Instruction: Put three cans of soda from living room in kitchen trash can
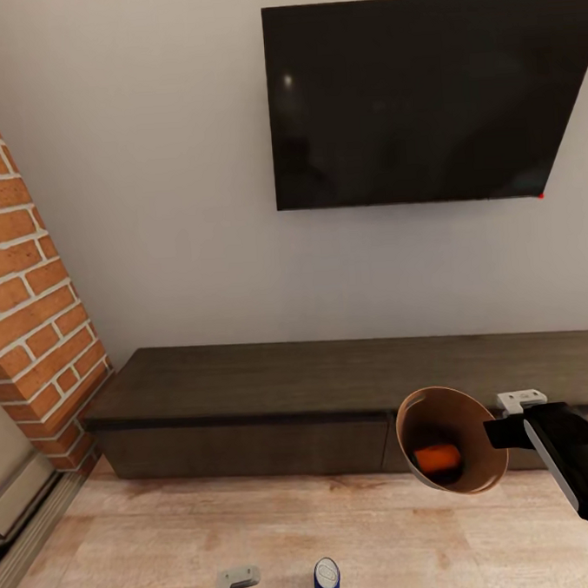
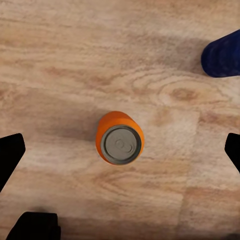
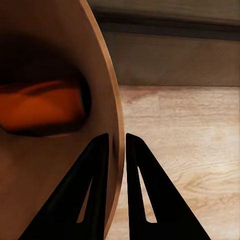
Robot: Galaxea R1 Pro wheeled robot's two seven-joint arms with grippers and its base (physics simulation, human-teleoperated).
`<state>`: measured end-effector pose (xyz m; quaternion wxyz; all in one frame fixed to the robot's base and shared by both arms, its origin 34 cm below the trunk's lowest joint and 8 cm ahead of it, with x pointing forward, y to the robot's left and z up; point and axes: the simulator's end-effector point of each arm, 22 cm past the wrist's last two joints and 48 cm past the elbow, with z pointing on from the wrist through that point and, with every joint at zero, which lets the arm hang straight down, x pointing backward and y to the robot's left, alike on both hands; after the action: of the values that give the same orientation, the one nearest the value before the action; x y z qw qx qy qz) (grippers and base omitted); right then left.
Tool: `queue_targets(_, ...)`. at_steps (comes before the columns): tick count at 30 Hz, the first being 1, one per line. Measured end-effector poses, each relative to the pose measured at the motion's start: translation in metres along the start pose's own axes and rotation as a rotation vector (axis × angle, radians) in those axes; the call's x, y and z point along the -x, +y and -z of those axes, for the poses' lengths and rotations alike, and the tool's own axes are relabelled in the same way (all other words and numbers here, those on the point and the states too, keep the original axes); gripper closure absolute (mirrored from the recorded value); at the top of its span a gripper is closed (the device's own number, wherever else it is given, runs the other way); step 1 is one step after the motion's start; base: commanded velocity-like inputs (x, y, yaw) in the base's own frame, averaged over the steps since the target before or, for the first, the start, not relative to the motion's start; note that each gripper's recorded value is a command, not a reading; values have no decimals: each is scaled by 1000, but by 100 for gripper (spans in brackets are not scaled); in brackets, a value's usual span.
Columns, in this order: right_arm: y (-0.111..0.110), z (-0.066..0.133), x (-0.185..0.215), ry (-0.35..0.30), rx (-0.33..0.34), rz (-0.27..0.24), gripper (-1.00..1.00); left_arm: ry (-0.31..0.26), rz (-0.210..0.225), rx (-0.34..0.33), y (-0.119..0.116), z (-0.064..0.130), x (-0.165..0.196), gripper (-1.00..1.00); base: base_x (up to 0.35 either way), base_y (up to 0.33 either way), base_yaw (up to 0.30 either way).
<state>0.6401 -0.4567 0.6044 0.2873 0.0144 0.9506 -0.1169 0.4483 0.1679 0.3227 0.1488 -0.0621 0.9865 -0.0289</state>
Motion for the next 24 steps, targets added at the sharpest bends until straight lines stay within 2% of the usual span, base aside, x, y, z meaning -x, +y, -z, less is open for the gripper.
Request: queue_targets(24, 11, -36, -39, 0, 2, 0, 100, 0, 0, 0, 6, -47, -27, -100, 0, 0, 0)
